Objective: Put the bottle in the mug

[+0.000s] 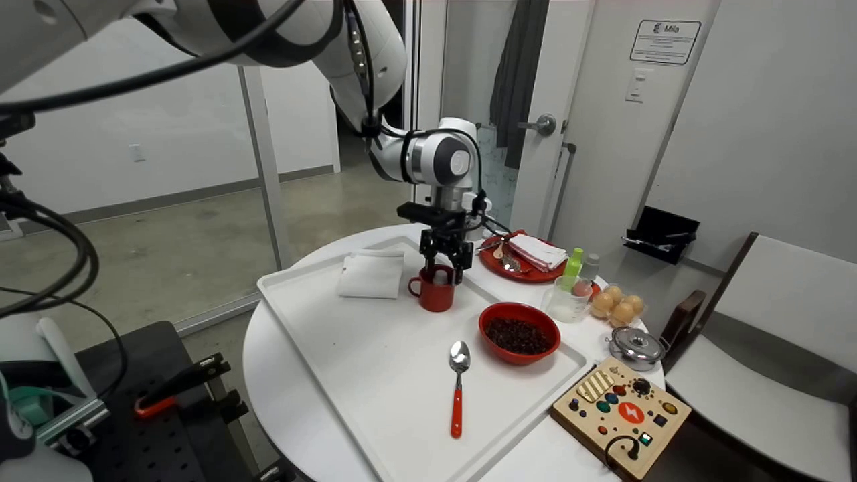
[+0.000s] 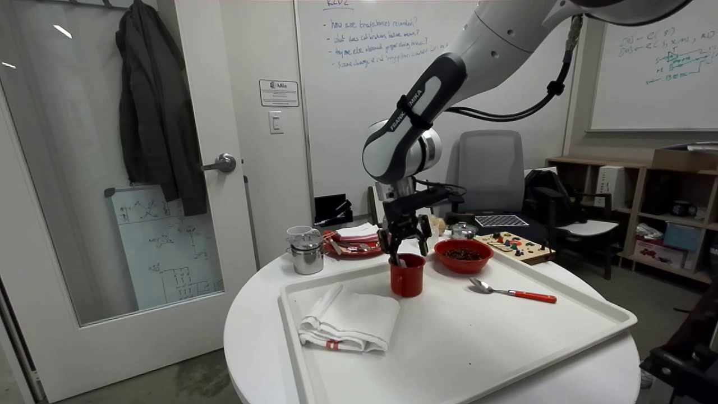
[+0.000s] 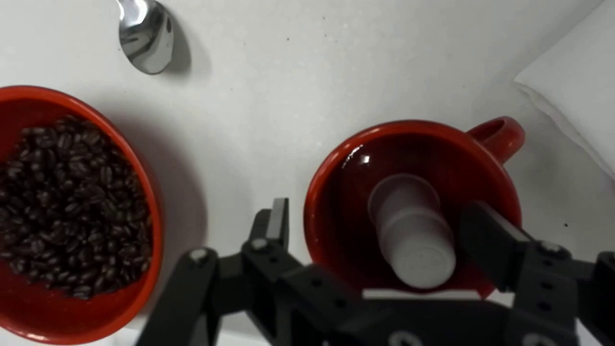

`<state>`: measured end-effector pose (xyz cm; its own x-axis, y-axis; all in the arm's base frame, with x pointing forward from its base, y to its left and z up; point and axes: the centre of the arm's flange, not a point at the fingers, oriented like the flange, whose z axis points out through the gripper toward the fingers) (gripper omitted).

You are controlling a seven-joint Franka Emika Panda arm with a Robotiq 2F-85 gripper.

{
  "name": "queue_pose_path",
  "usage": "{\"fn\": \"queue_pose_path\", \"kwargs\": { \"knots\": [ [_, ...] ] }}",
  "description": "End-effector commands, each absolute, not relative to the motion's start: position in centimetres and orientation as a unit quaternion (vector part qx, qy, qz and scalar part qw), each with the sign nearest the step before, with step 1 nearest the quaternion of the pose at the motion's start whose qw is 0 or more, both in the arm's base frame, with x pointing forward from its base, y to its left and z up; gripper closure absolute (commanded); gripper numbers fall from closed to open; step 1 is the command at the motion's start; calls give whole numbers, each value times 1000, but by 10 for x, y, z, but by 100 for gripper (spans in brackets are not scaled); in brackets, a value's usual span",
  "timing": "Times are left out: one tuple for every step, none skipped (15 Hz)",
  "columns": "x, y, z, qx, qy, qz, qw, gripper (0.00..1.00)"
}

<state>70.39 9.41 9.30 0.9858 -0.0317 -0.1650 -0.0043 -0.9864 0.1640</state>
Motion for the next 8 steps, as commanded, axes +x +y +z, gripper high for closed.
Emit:
{"fn": "queue_pose_path", "kwargs": {
  "knots": [
    [691,106,135,991,-11,-92,94,0],
    [687,107,150,992,-11,-87,93,0],
    [683,108,165,992,-13,-82,93,0],
    [680,108,180,993,-13,-78,91,0],
    [677,105,194,993,-19,-73,88,0],
    [674,103,206,994,-25,-67,86,0],
    [671,99,219,994,-33,-63,81,0],
    [667,94,224,994,-39,-61,78,0]
  ]
}}
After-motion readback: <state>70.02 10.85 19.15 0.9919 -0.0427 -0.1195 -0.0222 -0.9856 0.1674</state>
